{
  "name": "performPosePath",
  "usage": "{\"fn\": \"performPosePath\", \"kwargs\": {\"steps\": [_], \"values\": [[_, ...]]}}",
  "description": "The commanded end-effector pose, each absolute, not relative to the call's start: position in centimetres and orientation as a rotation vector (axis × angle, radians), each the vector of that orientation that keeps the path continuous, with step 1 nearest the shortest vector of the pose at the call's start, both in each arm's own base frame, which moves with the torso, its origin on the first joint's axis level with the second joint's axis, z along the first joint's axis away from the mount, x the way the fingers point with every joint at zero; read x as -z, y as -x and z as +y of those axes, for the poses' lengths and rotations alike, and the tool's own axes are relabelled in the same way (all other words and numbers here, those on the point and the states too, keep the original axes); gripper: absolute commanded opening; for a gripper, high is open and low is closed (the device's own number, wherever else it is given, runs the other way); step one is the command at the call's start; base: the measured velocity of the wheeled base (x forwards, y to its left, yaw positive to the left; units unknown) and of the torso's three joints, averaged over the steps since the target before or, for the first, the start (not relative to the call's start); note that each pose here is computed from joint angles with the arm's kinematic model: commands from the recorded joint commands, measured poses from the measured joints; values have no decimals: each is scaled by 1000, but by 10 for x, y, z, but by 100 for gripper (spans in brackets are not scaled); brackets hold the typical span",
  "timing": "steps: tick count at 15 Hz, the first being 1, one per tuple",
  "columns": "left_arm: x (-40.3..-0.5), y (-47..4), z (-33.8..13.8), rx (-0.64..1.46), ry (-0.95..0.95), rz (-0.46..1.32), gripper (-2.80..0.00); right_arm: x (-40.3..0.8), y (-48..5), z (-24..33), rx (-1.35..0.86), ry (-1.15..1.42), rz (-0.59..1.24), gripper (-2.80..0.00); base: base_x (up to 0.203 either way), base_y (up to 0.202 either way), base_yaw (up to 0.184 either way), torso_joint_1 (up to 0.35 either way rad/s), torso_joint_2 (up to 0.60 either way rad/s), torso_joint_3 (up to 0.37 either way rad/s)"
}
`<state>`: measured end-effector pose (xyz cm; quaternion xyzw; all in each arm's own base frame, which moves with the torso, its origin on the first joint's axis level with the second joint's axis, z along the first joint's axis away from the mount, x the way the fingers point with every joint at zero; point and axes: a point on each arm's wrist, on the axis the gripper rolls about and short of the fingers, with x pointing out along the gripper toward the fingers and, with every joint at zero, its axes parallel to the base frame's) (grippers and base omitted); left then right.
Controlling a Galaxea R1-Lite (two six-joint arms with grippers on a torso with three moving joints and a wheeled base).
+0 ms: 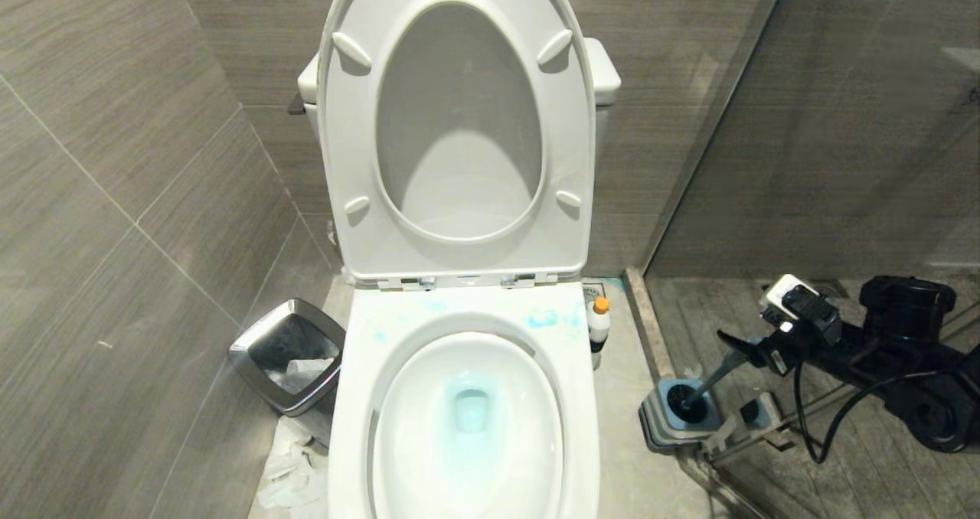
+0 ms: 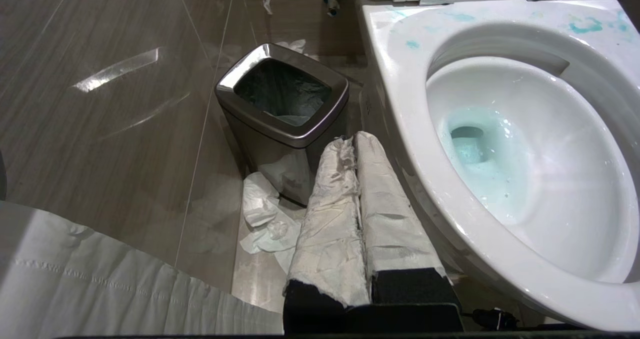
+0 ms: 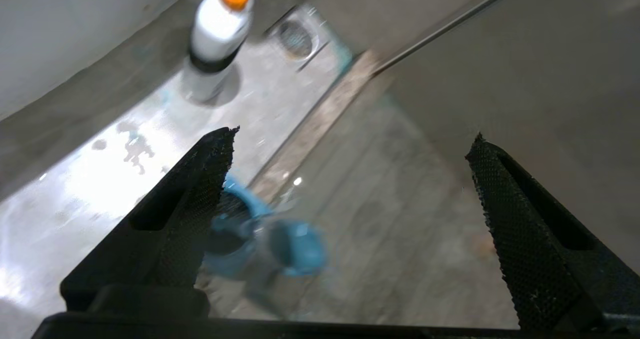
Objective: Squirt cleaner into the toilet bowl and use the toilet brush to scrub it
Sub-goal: Put the toilet brush back, then flush the toilet
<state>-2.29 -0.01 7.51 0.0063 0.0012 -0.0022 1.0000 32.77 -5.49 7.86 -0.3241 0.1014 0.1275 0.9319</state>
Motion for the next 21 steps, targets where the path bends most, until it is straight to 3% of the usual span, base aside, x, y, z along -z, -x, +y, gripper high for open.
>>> {"fn": "performPosePath", "kwargs": {"steps": [1, 7, 16, 21], "values": [[-75, 23, 0, 5, -12, 5, -280, -110, -316, -52, -235, 690, 120, 0, 0, 0, 0, 0, 0, 0], [-75, 23, 0, 5, -12, 5, -280, -129, -298, -21, -413, 639, 11, 0, 0, 0, 0, 0, 0, 0], [-75, 23, 0, 5, -12, 5, -280, -169, -267, 75, -703, 509, -177, 0, 0, 0, 0, 0, 0, 0], [-75, 23, 0, 5, -12, 5, -280, -191, -236, 91, -642, 305, -166, 0, 0, 0, 0, 0, 0, 0]]}}
